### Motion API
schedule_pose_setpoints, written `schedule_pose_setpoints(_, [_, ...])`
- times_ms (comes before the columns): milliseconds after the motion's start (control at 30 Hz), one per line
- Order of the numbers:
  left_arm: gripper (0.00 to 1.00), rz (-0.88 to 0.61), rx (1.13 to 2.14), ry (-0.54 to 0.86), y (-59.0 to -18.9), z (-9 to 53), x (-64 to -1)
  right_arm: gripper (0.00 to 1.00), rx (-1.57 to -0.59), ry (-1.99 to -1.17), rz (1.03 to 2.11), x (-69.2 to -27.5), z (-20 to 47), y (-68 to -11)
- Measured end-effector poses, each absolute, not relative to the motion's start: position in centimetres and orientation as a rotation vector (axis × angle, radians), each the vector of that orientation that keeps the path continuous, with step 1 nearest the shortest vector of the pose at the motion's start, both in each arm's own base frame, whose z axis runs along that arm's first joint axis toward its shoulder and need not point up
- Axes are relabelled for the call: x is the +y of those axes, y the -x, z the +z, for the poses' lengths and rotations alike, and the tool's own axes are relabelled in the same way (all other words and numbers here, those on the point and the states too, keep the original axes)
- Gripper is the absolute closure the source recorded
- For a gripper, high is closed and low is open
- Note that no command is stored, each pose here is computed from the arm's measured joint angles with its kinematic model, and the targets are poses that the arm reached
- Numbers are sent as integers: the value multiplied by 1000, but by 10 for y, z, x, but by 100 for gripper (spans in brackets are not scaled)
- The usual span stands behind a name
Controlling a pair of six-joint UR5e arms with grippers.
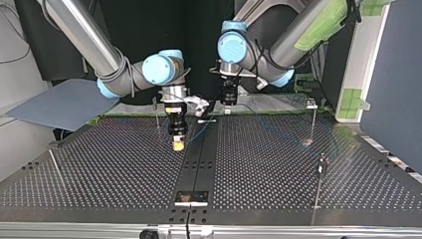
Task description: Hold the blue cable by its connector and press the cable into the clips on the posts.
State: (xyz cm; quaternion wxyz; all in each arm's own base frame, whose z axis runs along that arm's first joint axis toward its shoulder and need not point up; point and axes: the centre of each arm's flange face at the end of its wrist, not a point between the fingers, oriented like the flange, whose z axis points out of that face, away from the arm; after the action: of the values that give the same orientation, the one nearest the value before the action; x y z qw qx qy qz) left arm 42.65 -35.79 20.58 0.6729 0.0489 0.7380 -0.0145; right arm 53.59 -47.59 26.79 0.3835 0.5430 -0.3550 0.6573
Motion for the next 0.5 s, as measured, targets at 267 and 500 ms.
schedule_pose_setpoints(267, [100, -47, 1661, -122, -423, 172, -374, 100, -955, -1354, 1626, -476, 234, -519])
schedule_pose_setpoints(500, [100, -29, 1669, -105, -426, 140, -373, 100, -1034, -1360, 1590, -474, 180, -505])
